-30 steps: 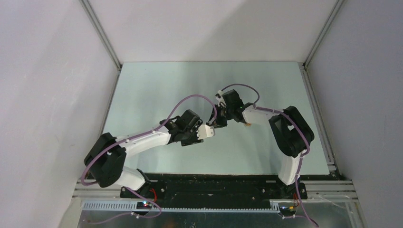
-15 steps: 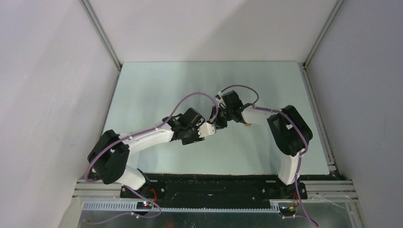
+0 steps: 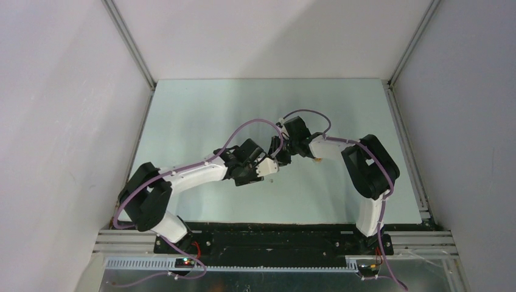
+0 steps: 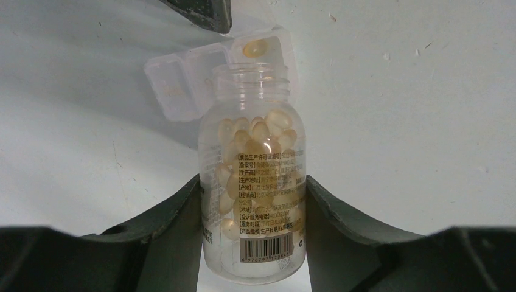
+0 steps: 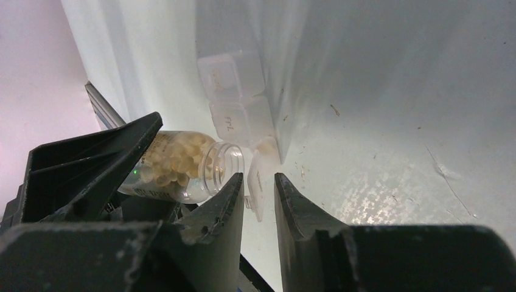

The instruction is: Sort the pills into containers

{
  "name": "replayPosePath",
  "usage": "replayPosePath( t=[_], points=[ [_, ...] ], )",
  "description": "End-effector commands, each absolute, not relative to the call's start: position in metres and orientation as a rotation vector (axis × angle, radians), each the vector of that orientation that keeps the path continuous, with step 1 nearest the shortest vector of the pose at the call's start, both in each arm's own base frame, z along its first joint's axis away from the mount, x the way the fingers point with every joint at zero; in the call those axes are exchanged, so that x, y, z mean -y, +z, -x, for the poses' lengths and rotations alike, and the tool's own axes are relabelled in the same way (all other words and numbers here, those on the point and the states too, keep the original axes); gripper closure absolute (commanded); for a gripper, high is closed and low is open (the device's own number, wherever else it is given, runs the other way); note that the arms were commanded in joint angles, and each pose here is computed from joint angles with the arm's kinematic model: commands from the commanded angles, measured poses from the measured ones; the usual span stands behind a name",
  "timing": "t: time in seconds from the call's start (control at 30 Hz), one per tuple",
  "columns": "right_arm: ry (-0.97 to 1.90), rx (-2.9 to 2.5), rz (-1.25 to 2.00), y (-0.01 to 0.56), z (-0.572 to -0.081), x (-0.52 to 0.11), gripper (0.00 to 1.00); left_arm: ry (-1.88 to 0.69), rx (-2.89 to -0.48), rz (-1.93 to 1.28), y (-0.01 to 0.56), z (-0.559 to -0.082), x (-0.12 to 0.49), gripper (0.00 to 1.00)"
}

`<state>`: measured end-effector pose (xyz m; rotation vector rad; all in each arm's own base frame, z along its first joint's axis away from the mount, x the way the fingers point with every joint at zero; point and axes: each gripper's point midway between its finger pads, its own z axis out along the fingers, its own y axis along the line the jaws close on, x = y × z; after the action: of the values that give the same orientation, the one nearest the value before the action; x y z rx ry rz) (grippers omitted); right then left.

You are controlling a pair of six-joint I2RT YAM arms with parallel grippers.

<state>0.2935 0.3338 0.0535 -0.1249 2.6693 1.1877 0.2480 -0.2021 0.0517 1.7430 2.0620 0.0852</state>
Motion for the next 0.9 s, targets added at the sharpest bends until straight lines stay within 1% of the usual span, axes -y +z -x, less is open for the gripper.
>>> replayPosePath(
  t=[0.0,0.33,0.63,0.87],
  points=[
    [1.182,-2.656,0.142,0.053,-0.295,-0.333,0.71,0.104,-2.041,-1.690,0.065,-0.258,0.210,1.00],
    [1.181,-2.654,0.145,0.055,-0.295,-0.333,0.71,0.084,-2.022,-1.654,0.074,-0.258,0.212,1.00],
    [1.175,-2.651,0.142,0.056,-0.296,-0.331,0.64,0.111,-2.005,-1.641,0.085,-0.259,0.207,1.00],
    [1.165,-2.656,0.132,0.055,-0.297,-0.330,0.63,0.170,-2.030,-1.654,0.085,-0.264,0.203,1.00]
  ],
)
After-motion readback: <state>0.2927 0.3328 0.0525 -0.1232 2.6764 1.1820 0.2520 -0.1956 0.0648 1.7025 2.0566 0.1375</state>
